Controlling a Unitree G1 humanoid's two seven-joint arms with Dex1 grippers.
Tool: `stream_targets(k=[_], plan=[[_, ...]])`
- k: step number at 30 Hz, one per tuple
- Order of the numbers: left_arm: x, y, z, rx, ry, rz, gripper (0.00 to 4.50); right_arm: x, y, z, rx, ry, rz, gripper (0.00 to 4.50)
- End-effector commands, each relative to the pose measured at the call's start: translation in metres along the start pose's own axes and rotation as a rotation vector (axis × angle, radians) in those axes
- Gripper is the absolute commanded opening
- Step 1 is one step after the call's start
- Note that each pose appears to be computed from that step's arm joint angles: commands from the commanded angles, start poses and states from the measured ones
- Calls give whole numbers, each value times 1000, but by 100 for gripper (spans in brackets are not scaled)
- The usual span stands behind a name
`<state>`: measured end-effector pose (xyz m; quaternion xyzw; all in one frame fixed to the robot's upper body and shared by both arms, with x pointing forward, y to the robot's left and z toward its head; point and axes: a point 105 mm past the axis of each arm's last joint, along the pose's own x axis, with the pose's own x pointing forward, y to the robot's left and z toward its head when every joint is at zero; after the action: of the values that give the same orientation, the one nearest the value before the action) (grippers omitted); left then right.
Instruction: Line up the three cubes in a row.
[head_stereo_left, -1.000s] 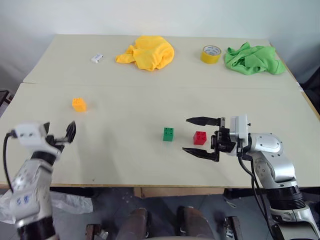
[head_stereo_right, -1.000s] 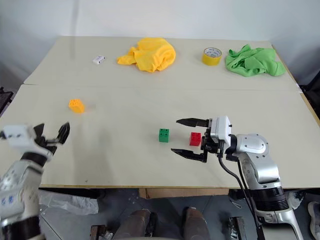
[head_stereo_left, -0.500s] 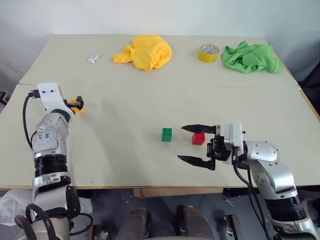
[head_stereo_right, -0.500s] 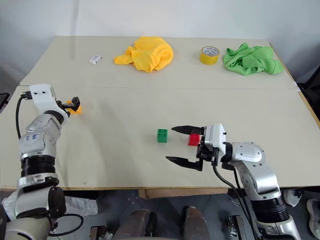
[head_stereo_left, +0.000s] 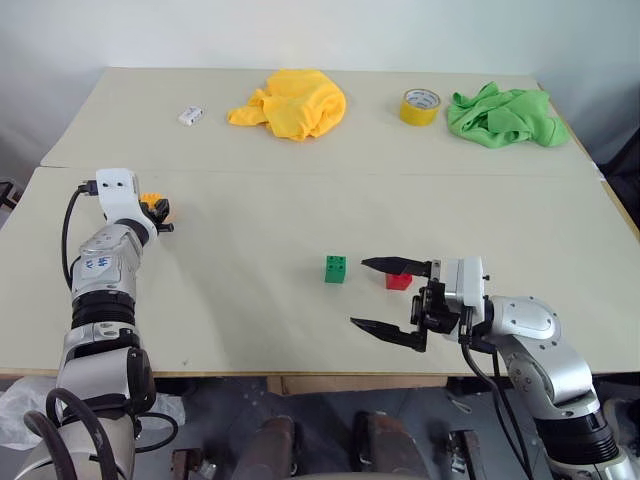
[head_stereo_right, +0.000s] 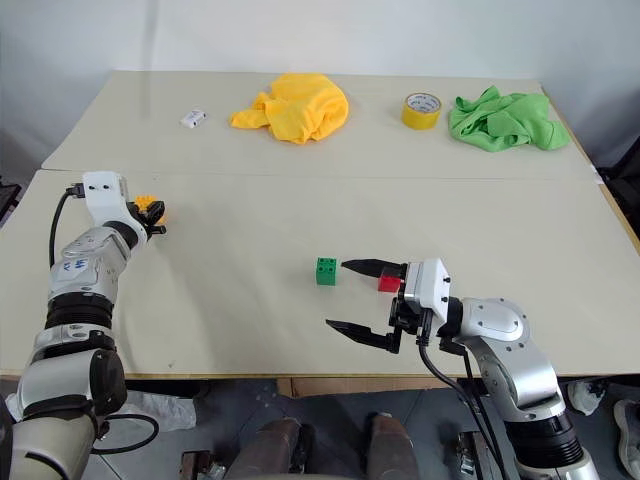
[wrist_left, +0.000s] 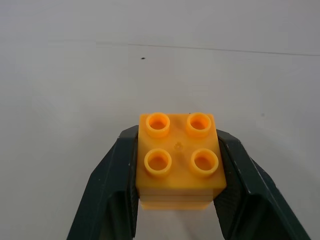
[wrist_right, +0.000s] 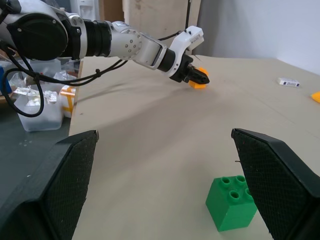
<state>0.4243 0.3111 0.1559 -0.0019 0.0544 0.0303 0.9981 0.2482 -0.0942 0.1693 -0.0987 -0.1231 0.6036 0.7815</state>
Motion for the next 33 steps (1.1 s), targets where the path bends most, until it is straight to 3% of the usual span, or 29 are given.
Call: stream_targets(k=[1,3,5,11,19,28,33], plan=[[-25,-16,61,71,-284,-284,153,-7,-1,7,-51,2,-23,450],[-54,-50,73,228,-341,-643,153,-15,-4,6,-55,24,-39,450],[-83,-75,70,340,-308,-969,153,-25,-6,4,-55,56,-47,450],[-87,-105,34,591,-79,-1335,153,-50,-16,1,-82,148,-64,450],[-70,-163,11,650,-112,-1519,153,-49,-12,6,-95,144,-87,450],[-71,-166,-13,687,-2,-1598,153,-52,0,4,-78,158,-130,450],[-67,-172,-18,667,-7,-1571,153,-52,6,5,-44,153,-116,450]])
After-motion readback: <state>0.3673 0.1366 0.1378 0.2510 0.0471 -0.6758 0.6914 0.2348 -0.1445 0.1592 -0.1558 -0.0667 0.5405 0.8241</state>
